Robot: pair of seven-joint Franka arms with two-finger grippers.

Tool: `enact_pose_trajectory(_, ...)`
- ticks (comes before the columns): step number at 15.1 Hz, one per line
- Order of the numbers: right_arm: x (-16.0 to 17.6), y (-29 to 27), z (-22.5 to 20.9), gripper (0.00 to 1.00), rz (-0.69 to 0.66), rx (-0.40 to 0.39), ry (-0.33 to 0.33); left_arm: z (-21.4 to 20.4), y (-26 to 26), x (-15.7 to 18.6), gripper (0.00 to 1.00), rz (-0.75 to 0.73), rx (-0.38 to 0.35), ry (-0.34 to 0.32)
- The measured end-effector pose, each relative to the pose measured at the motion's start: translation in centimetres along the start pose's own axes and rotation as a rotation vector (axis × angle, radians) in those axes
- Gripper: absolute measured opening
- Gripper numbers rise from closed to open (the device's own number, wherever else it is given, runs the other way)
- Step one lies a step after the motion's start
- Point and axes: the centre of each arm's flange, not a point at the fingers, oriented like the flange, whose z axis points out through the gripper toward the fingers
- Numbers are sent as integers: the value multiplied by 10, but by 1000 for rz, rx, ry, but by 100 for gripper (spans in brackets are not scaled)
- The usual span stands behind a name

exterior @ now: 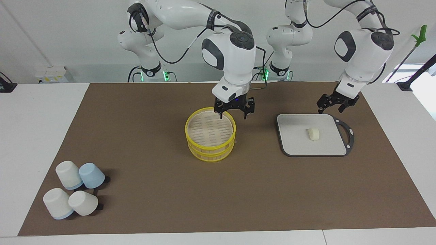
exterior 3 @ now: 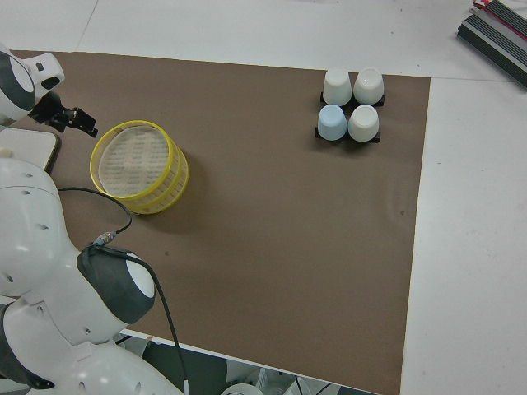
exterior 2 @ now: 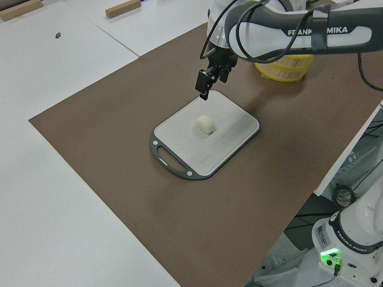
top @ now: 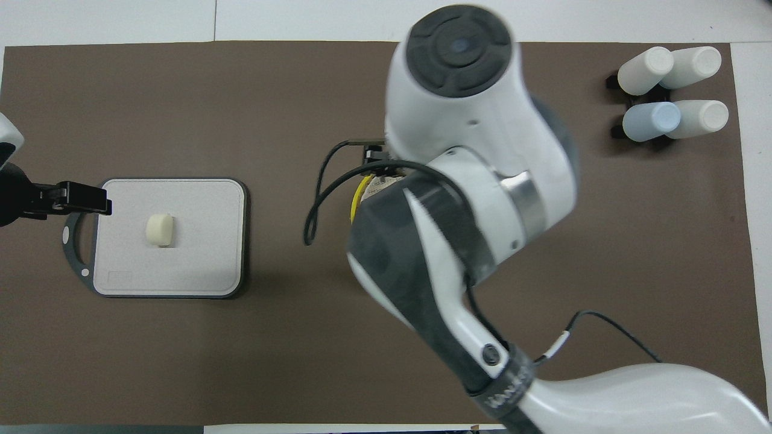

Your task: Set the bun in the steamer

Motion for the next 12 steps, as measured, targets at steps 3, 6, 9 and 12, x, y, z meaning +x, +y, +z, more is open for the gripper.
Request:
enact_pose_trajectory(3, -6, 3, 41, 100, -6, 6, 8, 57, 2, -4, 100, 4, 5, 9)
enact_pose_trajectory(6, -18, 9, 58, 88, -15, 28, 32, 90, 6, 1, 100, 16, 8, 28)
enact_pose_trajectory(9, -29, 14, 64, 55, -21, 33, 39, 106, 6, 4, 100, 22, 10, 26)
enact_pose_trajectory(12, -31, 16, 64, 52, -23, 41, 48, 118, 8, 3, 99, 26, 10, 22)
